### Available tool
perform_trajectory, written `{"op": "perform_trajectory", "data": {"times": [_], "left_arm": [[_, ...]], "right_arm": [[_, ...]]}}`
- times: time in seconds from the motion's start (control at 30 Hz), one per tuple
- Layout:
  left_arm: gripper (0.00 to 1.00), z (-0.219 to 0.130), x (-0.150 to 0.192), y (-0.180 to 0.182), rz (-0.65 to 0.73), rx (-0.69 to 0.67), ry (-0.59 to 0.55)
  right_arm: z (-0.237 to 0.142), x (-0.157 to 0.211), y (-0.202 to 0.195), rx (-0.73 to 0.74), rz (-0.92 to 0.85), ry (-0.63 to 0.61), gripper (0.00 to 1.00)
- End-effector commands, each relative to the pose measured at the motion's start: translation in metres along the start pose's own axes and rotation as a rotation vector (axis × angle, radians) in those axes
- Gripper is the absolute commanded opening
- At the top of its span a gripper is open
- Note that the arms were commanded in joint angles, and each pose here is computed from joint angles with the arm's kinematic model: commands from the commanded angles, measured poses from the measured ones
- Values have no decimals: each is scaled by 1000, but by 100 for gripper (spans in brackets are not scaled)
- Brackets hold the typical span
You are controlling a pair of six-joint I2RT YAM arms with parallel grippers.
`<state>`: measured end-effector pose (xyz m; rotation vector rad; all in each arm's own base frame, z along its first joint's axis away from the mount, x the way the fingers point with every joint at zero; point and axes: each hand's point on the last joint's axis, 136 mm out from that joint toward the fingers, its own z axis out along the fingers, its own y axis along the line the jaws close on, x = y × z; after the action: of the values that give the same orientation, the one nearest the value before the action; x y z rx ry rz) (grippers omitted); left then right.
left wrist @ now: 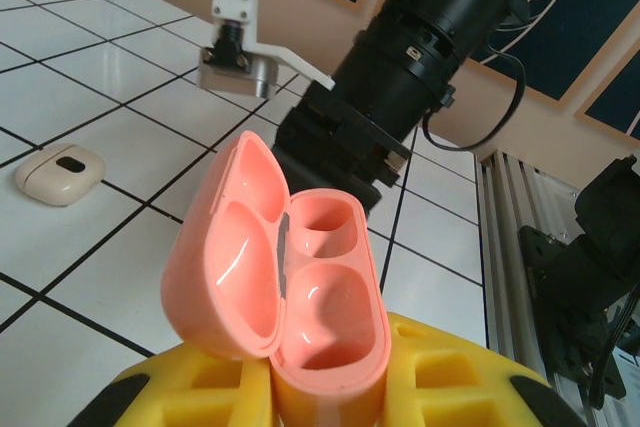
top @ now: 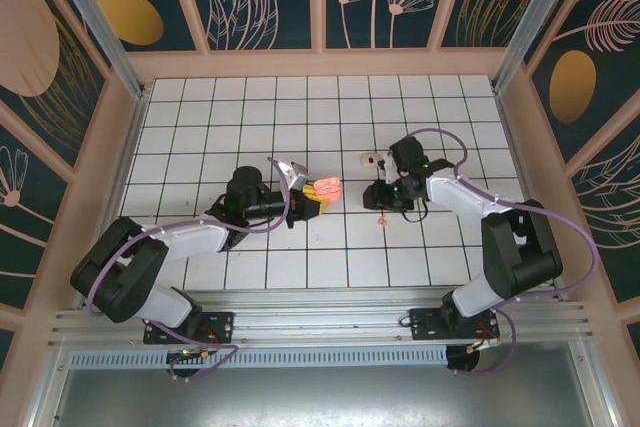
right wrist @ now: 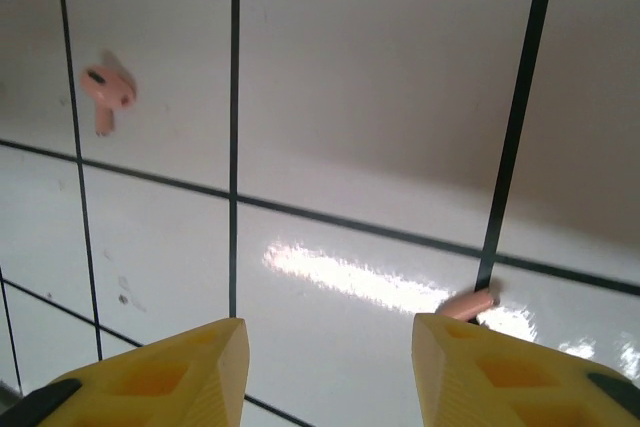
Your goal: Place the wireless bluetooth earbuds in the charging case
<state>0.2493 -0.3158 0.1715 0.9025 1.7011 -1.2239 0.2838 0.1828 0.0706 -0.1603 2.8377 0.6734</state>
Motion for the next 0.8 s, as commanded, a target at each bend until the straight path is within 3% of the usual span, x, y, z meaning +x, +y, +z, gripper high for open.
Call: {"op": "perform_trajectory", "data": {"times": [0.0, 0.33, 0.77], "left_arm": [[21, -2, -18, -2, 47, 5, -35], [21, -1, -15, -2, 44, 3, -29], [20, 4, -13, 0, 16, 27, -24]], "right_arm": [[8, -1, -9, 41, -24, 41, 47], [31, 3, -21, 56, -31, 93, 47], [31, 31, -42, 155, -26, 213, 46]]}}
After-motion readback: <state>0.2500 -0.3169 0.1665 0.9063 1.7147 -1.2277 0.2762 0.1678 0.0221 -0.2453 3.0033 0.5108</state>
